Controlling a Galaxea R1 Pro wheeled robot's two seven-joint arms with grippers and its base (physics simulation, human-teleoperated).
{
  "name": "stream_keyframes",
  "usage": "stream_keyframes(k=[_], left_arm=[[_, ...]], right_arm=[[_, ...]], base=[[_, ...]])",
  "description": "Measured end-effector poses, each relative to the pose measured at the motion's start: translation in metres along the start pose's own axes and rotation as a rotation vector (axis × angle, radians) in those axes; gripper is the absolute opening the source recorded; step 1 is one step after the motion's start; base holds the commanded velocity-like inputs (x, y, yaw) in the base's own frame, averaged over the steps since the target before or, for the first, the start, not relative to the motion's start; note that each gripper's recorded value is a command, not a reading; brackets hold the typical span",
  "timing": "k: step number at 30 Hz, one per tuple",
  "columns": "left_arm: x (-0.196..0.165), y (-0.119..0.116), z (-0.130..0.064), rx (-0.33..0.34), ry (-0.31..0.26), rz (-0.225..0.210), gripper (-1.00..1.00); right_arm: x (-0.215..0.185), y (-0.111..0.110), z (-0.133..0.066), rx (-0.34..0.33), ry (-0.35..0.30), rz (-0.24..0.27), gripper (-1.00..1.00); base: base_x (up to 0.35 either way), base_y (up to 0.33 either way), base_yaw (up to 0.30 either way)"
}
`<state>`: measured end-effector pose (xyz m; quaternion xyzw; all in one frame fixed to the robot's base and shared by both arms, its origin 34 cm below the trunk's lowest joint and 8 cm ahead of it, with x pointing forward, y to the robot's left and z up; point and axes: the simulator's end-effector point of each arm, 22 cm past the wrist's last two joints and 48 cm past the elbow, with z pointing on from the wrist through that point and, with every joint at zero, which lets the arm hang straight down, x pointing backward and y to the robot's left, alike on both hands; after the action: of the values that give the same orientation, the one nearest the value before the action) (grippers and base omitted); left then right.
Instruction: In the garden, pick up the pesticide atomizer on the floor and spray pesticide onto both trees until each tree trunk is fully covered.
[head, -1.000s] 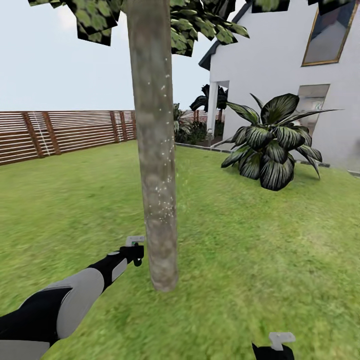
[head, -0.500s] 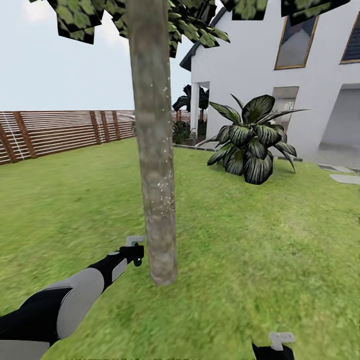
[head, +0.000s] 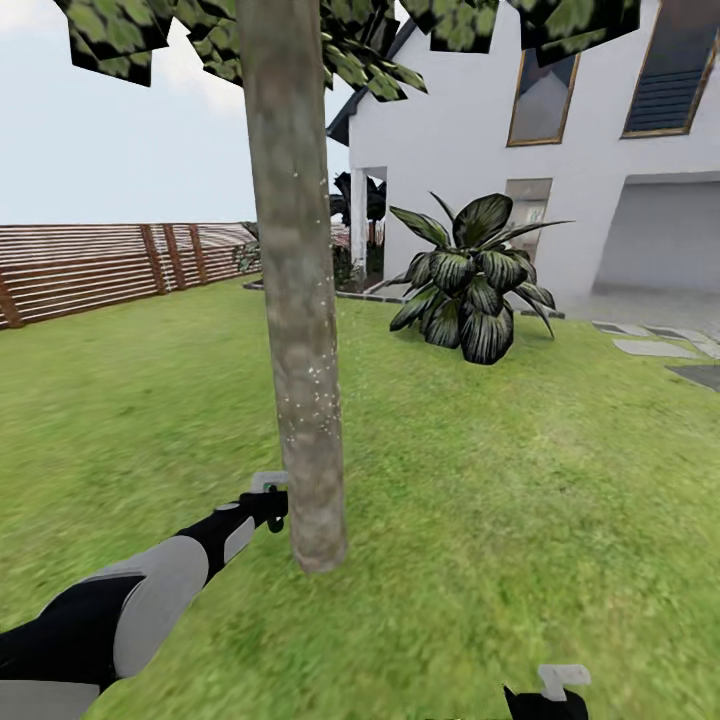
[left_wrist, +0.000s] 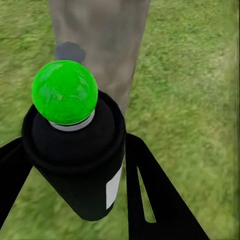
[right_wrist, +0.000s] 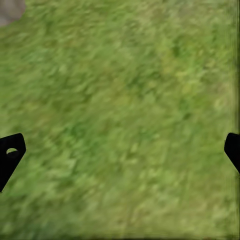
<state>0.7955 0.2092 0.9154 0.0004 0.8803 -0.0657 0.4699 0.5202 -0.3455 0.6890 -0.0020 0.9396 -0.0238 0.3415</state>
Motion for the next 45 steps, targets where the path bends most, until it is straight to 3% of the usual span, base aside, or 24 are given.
stream_keyframes(k=[8, 19, 24, 28, 34, 39, 45], left_arm=[[-0.003, -0.001, -0.002, 0.001, -0.005, 0.000, -1.00], [-0.003, -0.002, -0.002, 0.003, -0.006, 0.000, -1.00], [-0.011, -0.004, -0.002, 0.006, -0.010, 0.003, -1.00], [-0.051, 0.000, -0.006, -0.005, 0.018, 0.001, -1.00], [-0.105, 0.003, -0.021, -0.016, 0.001, 0.003, -1.00], [-0.177, 0.004, -0.057, -0.027, -0.047, 0.002, -1.00], [-0.217, -0.005, -0.095, -0.022, -0.053, -0.005, -1.00]], right_arm=[[-0.002, 0.000, -0.001, 0.000, -0.005, 0.000, 1.00], [-0.004, 0.001, 0.000, -0.001, -0.010, -0.001, 1.00], [-0.019, 0.006, 0.002, -0.011, -0.044, -0.002, 1.00], [-0.024, 0.007, 0.002, -0.013, -0.054, -0.003, 1.00], [-0.024, 0.007, 0.003, -0.013, -0.053, -0.003, 1.00], [-0.024, 0.008, 0.002, -0.013, -0.054, -0.003, 1.00], [-0.024, 0.009, 0.003, -0.014, -0.052, -0.004, 1.00]], base=[[-0.008, 0.018, -0.283], [-0.061, 0.141, -0.024], [-0.001, 0.003, 0.000], [0.000, 0.000, 0.000], [0.000, 0.000, 0.000], [0.000, 0.000, 0.000], [0.000, 0.000, 0.000]])
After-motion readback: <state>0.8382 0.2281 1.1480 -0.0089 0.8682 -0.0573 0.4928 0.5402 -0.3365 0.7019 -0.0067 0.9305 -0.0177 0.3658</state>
